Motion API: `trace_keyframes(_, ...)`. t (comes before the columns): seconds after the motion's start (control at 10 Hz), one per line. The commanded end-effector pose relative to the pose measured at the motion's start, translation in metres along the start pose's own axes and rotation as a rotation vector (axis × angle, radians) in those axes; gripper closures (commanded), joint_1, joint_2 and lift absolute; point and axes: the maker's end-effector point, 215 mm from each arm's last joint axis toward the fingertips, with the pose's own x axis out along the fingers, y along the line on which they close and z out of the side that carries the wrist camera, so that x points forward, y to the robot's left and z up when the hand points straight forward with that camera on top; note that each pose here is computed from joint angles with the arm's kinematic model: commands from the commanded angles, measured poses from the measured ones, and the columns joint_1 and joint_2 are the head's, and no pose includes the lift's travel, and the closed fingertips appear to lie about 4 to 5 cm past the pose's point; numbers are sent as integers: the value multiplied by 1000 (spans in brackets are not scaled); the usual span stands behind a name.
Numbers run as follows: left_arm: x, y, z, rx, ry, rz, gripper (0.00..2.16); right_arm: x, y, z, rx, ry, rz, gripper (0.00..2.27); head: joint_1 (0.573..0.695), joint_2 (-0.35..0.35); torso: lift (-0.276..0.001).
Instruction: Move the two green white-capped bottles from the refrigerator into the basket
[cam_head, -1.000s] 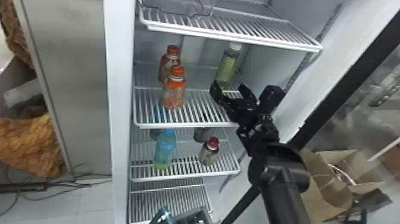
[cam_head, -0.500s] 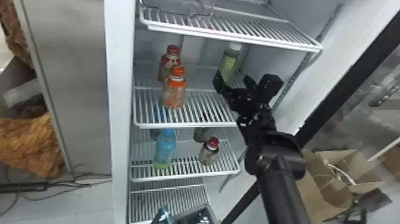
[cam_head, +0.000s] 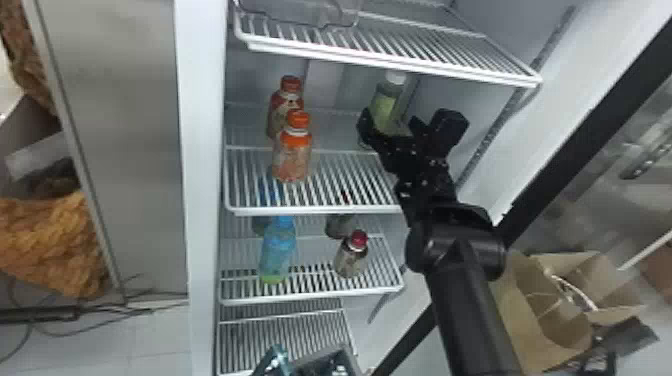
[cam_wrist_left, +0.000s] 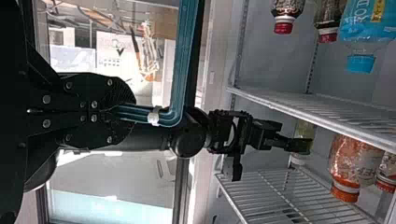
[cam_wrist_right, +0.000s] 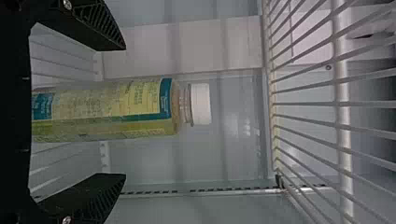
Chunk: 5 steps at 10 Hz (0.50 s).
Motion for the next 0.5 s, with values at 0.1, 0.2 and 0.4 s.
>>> trace_keyframes(0.1, 0, -1, 1, 1, 1, -1, 1216, 15, -1, -9, -11, 35, -6, 73, 695, -350, -4)
trace_keyframes(0.2, 1, -1, 0, 1, 0, -2, 1216, 19, 0, -14, -12, 50, -3, 73, 695, -350, -4)
trace_keyframes(0.4, 1, -1, 0, -2, 1, -4, 1216, 24, 2, -21, -10, 75, -1, 173, 695, -350, -4)
